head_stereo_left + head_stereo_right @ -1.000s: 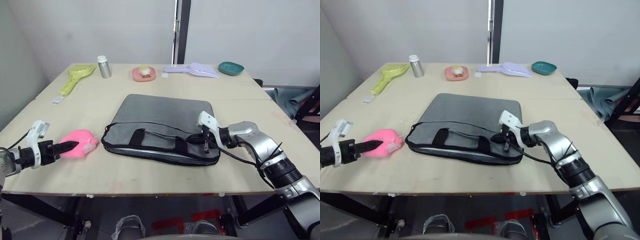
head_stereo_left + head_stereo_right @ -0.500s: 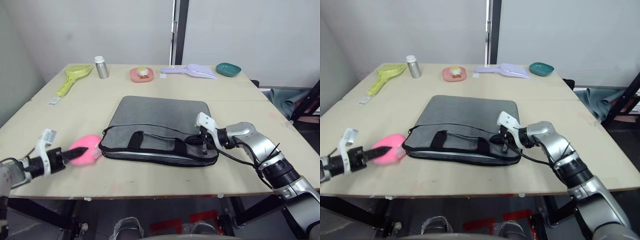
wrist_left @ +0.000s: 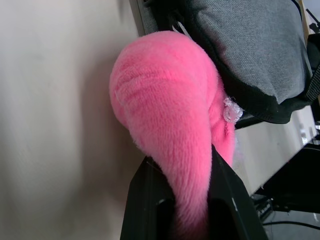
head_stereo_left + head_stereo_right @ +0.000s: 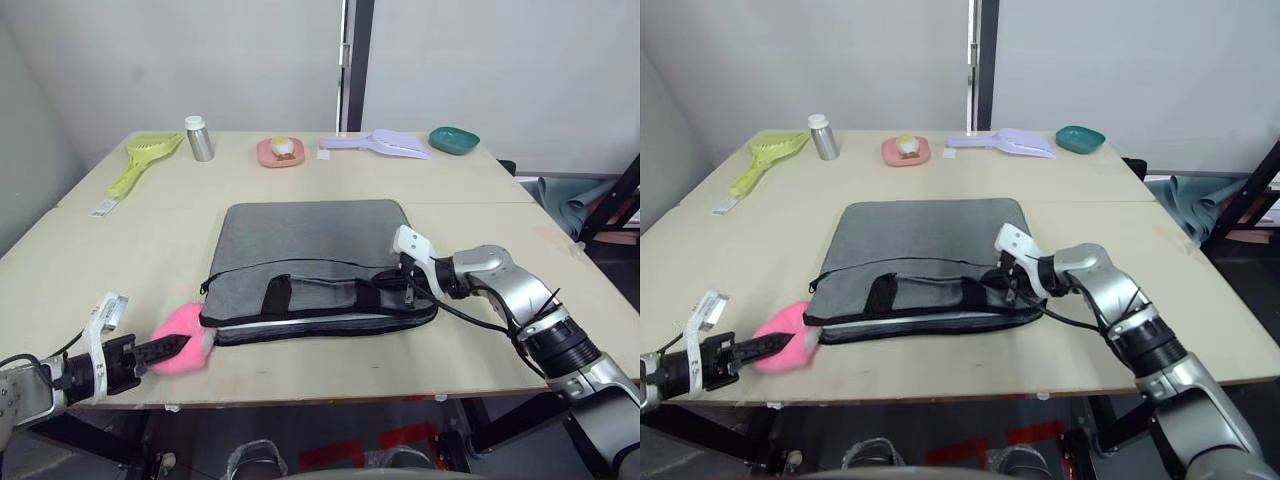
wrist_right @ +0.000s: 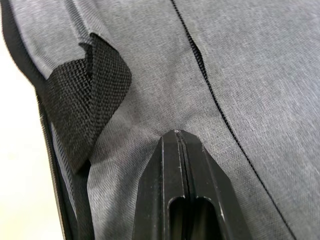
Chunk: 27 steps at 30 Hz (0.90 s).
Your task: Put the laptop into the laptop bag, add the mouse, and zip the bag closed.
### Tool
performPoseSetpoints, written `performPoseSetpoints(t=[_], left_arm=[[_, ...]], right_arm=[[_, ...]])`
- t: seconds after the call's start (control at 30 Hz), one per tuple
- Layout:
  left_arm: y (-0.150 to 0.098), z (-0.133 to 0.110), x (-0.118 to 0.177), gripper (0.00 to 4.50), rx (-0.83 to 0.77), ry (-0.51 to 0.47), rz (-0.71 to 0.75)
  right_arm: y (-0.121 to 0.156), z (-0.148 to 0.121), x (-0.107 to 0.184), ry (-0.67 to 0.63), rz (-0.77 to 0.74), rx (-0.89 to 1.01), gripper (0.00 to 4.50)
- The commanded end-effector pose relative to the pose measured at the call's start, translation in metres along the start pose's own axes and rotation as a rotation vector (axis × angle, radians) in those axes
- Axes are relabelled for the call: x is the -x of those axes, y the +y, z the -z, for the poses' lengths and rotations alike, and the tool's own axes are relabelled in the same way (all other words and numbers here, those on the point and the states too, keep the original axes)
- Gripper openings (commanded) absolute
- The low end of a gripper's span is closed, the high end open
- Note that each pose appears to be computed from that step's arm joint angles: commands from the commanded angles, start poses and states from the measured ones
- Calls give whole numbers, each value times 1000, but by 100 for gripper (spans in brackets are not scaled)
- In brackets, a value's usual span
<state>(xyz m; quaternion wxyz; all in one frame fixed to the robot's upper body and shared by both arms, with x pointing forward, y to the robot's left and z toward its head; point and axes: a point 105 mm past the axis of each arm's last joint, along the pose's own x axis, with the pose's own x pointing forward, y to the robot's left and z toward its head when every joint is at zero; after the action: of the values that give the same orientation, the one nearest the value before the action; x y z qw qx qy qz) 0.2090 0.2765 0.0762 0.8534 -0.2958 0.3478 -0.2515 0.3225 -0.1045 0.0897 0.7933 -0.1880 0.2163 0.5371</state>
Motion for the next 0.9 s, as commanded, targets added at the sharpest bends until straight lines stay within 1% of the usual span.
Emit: performPoseSetpoints(t=[0.03,0.07,0.13,0.2,0.33,0.4,0.43,0.5,0.6,0.67,0.77,0.9], left_arm=[[-11,-6,11,26,69,-41,94],[-10,-8,14,26,79,-60,100],[-5,-22,19,26,110,-143,97],[-3,-32,20,26,124,-198,100],[2,-36,15,26,124,-218,67],[6,-38,11,26,122,-227,47],[7,-40,10,26,121,-240,44],[7,-44,9,26,118,-257,44],[10,-50,8,26,109,-274,29],[11,-56,6,26,117,-298,28],[8,-58,2,26,112,-291,44],[6,-53,-3,26,109,-271,55]], right_arm=[[8,41,-11,144,-14,-90,0],[8,40,-11,143,-16,-89,0],[8,40,-12,142,-17,-89,0],[10,40,-13,140,-24,-87,0],[11,36,-11,121,-40,-81,0],[14,10,-1,-2,-88,-79,0],[18,-10,9,-96,-130,-77,0],[26,-40,24,-220,-196,-58,0],[32,-62,30,-296,-222,-17,0],[31,-77,25,-346,-218,-11,0],[28,-83,3,-316,-174,20,0],[30,-69,-21,-215,-157,67,0]])
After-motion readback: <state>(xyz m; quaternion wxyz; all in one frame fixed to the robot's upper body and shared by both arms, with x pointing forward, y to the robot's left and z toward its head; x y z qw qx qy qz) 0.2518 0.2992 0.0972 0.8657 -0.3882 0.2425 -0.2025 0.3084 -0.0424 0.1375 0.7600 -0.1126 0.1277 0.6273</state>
